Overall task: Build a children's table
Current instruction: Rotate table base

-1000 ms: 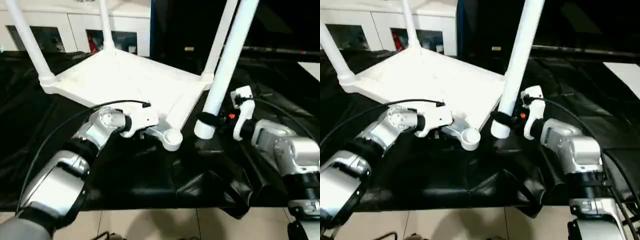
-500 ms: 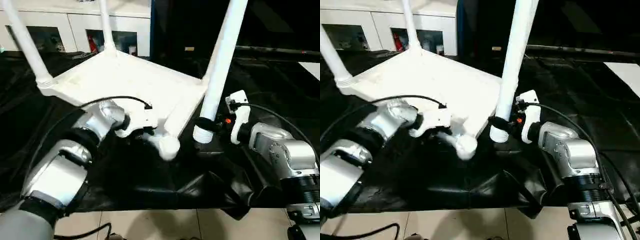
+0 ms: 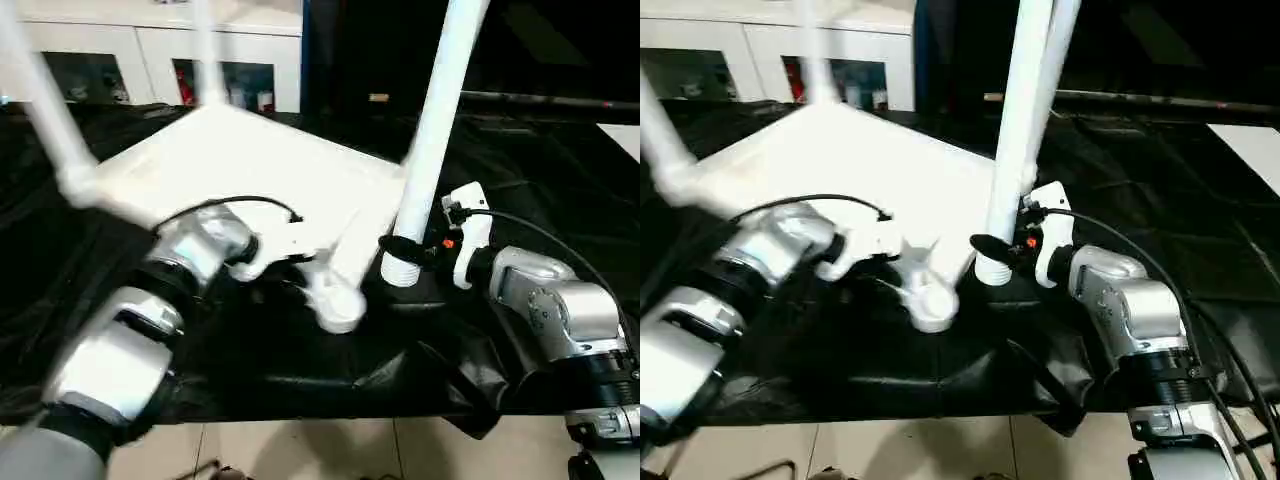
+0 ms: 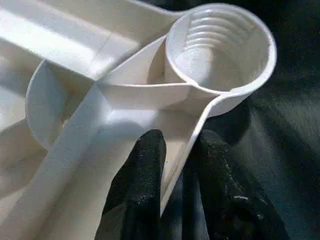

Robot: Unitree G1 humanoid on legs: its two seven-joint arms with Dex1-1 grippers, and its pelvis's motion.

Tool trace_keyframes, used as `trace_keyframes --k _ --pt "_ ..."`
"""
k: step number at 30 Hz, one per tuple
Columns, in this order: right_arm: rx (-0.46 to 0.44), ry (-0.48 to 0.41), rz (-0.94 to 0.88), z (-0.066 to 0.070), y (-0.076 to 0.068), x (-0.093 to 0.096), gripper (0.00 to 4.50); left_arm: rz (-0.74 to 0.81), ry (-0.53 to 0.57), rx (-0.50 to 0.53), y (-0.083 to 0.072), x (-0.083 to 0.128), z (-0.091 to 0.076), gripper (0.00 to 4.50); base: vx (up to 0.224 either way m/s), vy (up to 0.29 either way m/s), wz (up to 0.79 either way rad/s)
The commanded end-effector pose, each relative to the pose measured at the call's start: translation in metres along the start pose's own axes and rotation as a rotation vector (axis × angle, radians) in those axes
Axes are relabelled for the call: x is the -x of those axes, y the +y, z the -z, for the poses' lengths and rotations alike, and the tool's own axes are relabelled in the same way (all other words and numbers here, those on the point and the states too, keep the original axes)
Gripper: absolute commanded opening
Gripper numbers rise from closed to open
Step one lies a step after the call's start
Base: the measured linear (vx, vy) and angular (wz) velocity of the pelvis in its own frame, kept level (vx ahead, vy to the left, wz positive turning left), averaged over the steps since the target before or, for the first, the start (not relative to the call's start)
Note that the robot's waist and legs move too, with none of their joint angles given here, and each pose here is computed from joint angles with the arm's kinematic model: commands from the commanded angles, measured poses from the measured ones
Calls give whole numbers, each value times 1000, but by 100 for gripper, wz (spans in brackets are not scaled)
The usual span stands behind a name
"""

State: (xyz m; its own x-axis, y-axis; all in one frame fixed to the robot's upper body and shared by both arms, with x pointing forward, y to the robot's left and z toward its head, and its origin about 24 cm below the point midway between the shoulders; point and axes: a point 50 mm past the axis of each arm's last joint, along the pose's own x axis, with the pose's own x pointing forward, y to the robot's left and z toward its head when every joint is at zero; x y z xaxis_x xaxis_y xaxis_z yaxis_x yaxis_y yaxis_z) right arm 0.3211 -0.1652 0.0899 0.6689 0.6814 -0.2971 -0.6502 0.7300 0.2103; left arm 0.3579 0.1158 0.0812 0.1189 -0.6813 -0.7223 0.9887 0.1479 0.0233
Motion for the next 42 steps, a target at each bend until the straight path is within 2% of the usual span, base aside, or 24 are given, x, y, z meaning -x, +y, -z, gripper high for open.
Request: trace_keyframes --k 1,4,10,12,14,16,17,18,21,23,25,29,35,42 --pt "10 -4 19 0 -1 2 190 -111 -6 125 4 5 11 87 0 0 0" --pt "0 -1 29 2 -1 1 190 -197 33 177 3 0 21 79 0 0 0" --pt "0 9 38 5 -1 1 190 -281 15 199 -2 -7 13 56 0 0 0" --pt "9 16 42 5 -2 1 190 -279 -16 190 -5 -11 8 36 0 0 0" --pt "14 21 46 6 -3 1 190 -238 -81 125 -12 -16 1 32 0 0 0" --pt "14 20 48 6 -3 1 190 -232 -91 119 -15 -18 1 25 0 0 0" --pt "16 20 51 5 -3 1 190 -227 -109 67 -16 -19 -1 17 0 0 0" --pt "16 20 51 5 -3 1 190 -227 -109 67 -16 -19 -1 17 0 0 0" --pt "25 23 58 5 -5 2 190 -167 -223 -67 -26 -19 -11 0 0 0 0" --pt "29 24 60 5 -6 2 190 -150 -264 -88 -29 -17 -16 0 0 0 0" --pt "47 31 56 4 -6 2 190 -165 -300 -77 -26 -13 -21 47 0 0 0" --pt "47 32 51 4 -6 2 190 -185 -266 -96 -21 -7 -17 87 0 0 0" --pt "50 33 43 4 -5 2 190 -189 -238 -113 -18 -2 -9 96 0 0 0" --pt "53 33 43 4 -6 2 190 -93 -207 -94 -24 -1 1 96 0 0 0"
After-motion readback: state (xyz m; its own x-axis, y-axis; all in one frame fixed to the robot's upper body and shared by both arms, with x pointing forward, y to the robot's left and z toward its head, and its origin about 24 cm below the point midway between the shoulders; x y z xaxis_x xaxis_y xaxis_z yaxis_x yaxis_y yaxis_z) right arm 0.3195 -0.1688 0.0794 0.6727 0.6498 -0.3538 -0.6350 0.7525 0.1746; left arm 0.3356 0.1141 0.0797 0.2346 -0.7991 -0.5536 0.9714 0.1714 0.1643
